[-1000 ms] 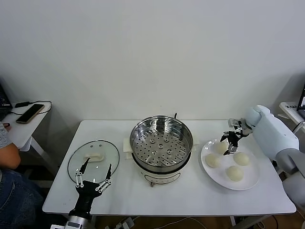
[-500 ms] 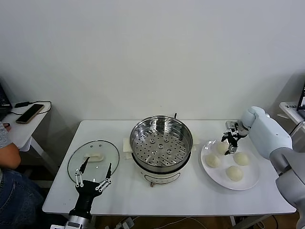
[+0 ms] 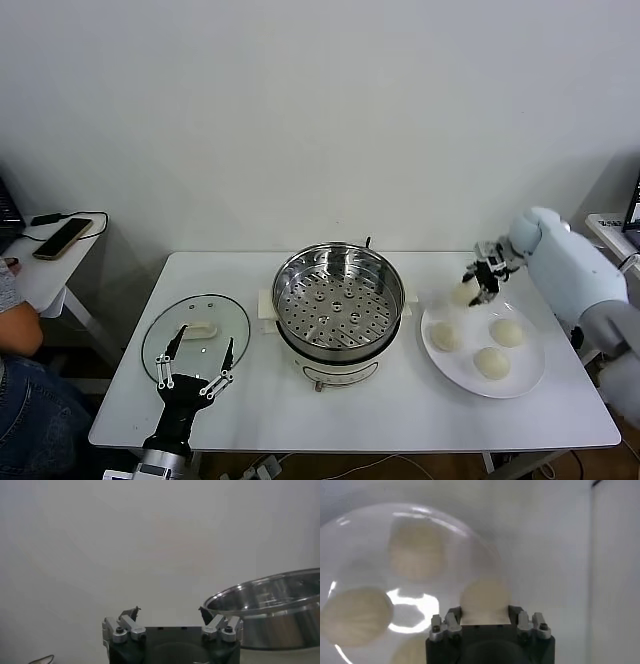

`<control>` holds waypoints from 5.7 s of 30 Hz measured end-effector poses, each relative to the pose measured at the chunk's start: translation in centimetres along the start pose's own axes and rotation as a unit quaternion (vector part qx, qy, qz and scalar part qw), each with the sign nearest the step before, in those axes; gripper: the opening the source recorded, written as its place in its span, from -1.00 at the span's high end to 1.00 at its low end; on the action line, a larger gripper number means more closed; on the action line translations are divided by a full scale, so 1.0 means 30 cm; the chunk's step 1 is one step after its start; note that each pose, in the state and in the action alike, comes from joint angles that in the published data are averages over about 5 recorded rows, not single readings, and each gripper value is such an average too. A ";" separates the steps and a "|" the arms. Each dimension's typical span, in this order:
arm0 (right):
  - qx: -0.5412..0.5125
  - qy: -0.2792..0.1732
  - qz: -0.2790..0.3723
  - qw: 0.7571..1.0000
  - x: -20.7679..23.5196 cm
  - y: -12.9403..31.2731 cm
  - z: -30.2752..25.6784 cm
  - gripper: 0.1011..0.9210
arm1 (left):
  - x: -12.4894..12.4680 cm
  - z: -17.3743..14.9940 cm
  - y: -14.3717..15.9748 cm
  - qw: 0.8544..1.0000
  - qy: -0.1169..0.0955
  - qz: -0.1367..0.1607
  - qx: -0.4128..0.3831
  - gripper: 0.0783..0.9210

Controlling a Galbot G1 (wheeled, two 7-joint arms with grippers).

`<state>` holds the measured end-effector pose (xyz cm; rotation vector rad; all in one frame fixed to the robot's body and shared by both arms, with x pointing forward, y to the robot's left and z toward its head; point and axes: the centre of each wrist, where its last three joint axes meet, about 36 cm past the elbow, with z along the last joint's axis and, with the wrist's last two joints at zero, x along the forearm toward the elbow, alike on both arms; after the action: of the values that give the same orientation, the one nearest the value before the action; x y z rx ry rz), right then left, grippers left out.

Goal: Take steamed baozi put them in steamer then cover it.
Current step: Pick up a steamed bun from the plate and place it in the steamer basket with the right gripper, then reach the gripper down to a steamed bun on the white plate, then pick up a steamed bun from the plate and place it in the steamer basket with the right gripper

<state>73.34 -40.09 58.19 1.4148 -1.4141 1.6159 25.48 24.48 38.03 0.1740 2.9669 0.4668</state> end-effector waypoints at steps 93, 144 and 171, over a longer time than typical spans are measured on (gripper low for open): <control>-0.126 -0.036 -0.113 0.985 -0.154 0.179 -0.043 -0.76 | -0.007 -0.049 -0.008 1.000 -0.020 -0.015 0.015 -0.77; -0.028 -0.048 -0.114 0.992 0.276 -0.173 -0.494 -0.29 | -0.028 -0.068 -0.009 0.999 -0.037 -0.017 0.018 -0.77; 0.050 -0.041 -0.159 0.985 -0.093 -0.300 -1.229 -0.28 | -0.039 -0.070 -0.010 0.999 -0.040 -0.021 0.021 -0.77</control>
<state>69.67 -2.49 62.88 1.6860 -1.0947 1.4541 26.30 23.42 40.04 0.1304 2.8977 0.3828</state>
